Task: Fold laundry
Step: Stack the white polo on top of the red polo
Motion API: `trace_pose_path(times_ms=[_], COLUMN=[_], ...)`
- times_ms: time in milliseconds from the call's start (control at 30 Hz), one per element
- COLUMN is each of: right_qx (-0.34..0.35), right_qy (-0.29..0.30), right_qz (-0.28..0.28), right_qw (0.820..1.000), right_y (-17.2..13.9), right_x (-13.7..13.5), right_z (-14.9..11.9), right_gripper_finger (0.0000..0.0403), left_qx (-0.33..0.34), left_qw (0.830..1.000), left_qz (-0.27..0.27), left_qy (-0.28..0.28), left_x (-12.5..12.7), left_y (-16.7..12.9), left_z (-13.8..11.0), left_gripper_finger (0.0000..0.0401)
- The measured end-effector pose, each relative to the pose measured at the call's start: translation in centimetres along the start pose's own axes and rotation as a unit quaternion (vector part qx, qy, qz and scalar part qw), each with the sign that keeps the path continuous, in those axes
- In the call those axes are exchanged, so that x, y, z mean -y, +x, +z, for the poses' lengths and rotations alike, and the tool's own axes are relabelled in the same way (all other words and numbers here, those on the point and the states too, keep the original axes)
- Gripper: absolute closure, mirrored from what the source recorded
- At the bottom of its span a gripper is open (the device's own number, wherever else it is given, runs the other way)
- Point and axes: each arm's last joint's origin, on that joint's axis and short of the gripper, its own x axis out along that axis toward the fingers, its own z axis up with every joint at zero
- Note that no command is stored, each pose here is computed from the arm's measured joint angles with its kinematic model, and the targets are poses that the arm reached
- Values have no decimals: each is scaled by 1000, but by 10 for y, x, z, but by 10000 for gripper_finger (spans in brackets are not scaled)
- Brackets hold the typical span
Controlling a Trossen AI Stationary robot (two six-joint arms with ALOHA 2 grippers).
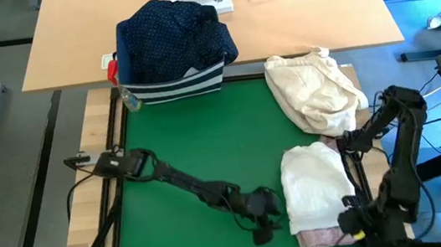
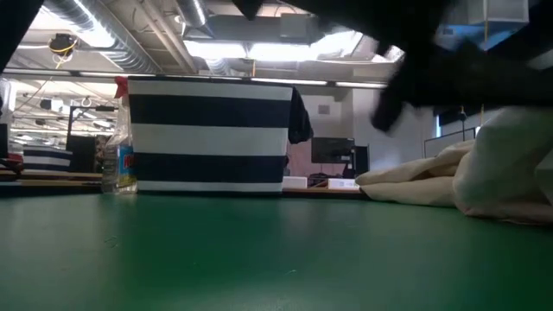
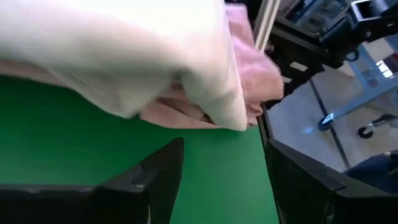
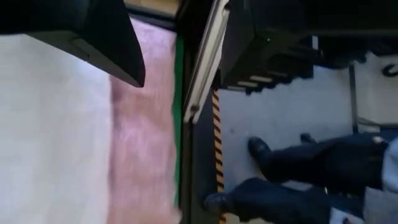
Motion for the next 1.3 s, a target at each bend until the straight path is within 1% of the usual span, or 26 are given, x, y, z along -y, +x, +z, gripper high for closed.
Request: trace_pose_path(times_ms=[167,367,433,533,633,767,933,1033,1133,1300], right_qx=[-14,-13,-8,-1,1,6,65,94,85,74], right_qy=[-11,-15,-16,-15,-10,-12,-32,-54,-56,-43], right_qz=[-32,-67,-76,-86,-89,-90,-90,-124,-160,-184], right_qw=[999,998,997,996,996,996,993,986,982,979], right_y=[21,41,43,44,38,25,21,32,49,67], right_x=[-5,-5,-4,-3,-1,-3,-10,-11,-9,-9], right_z=[-12,-13,-12,-11,-11,-9,-7,-14,-18,-24], right_gripper_finger=[194,194,194,194,194,194,194,194,194,194], left_qx=[-5,9,15,43,72,92,109,106,104,102], left_qw=[1000,1000,999,997,988,979,973,971,970,970], left_qz=[-2,-7,-18,-60,-123,-156,-170,-167,-172,-172], left_qy=[-20,-27,-29,-34,-63,-96,-114,-132,-137,-137], left_x=[1,-9,-11,-12,-10,-13,-18,-22,-24,-24], left_y=[39,56,57,55,53,50,48,48,48,48], left_z=[-16,-13,-8,3,15,26,34,36,37,37], left_gripper_finger=[181,181,182,182,182,182,182,182,182,182])
